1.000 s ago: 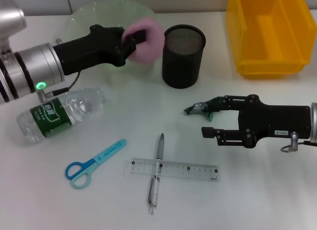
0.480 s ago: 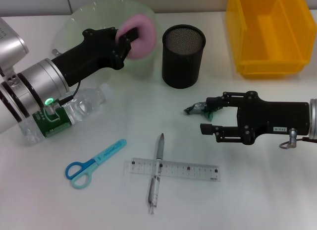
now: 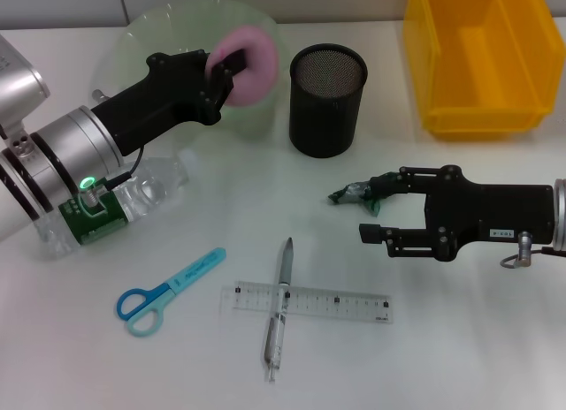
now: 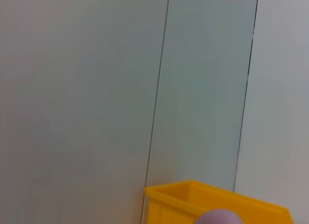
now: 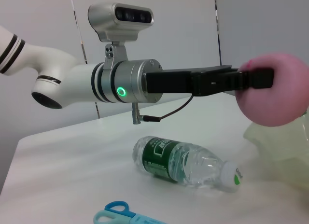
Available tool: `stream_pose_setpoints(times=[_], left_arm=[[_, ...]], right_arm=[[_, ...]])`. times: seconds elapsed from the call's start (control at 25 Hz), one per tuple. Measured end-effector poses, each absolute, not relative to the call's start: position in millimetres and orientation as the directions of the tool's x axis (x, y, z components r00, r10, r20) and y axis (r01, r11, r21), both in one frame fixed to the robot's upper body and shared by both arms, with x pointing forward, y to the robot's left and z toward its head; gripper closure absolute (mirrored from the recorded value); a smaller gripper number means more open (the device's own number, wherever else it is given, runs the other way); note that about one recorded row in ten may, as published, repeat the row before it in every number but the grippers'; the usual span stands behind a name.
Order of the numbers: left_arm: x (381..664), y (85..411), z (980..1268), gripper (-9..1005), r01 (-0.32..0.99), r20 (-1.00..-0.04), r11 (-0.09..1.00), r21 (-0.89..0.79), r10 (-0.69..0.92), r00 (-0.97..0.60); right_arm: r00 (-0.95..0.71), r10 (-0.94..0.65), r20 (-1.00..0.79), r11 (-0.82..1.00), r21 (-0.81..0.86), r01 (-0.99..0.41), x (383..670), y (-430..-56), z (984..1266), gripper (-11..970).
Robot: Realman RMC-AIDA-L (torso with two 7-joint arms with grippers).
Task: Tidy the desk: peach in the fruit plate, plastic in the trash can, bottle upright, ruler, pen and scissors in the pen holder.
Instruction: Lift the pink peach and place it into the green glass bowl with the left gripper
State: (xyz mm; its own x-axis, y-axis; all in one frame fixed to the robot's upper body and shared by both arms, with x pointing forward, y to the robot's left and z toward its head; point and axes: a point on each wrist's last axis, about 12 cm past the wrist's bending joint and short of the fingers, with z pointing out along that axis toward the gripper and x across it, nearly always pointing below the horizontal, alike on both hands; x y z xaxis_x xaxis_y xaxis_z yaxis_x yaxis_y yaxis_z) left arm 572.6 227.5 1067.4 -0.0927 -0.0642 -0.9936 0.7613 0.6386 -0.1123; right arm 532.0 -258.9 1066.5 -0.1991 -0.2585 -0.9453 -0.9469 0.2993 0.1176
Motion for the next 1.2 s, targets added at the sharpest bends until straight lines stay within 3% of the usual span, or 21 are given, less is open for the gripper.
stream_pose_setpoints(times=[0.4,0.64,0.92,1.2], left_arm=[[576.8,224.5,1066.6,949,0.739,-0.994,0.664,-0.109,-0.067,-0.086],[597.7,230.9,1065.7,949,0.559,-0.992,0.82,-0.122,-0.104,-0.064],[616.7,235.1,1064.6,949,0.44,-0.992,0.892,-0.102,-0.062,-0.106],[618.9,235.9,1064.6,949,0.422,-0.992,0.901,-0.098,-0.057,-0.109]], right_arm=[[-0.199,-0.261,-0.945,0.301,0.116,-0.947,532.1,-259.8,1066.5,259],[-0.197,-0.263,-0.945,0.302,0.113,-0.946,533.7,-258.0,1066.7,260],[-0.191,-0.264,-0.945,0.299,0.108,-0.948,535.5,-256.6,1068.0,260],[-0.191,-0.264,-0.945,0.299,0.108,-0.948,535.7,-256.4,1068.2,259]])
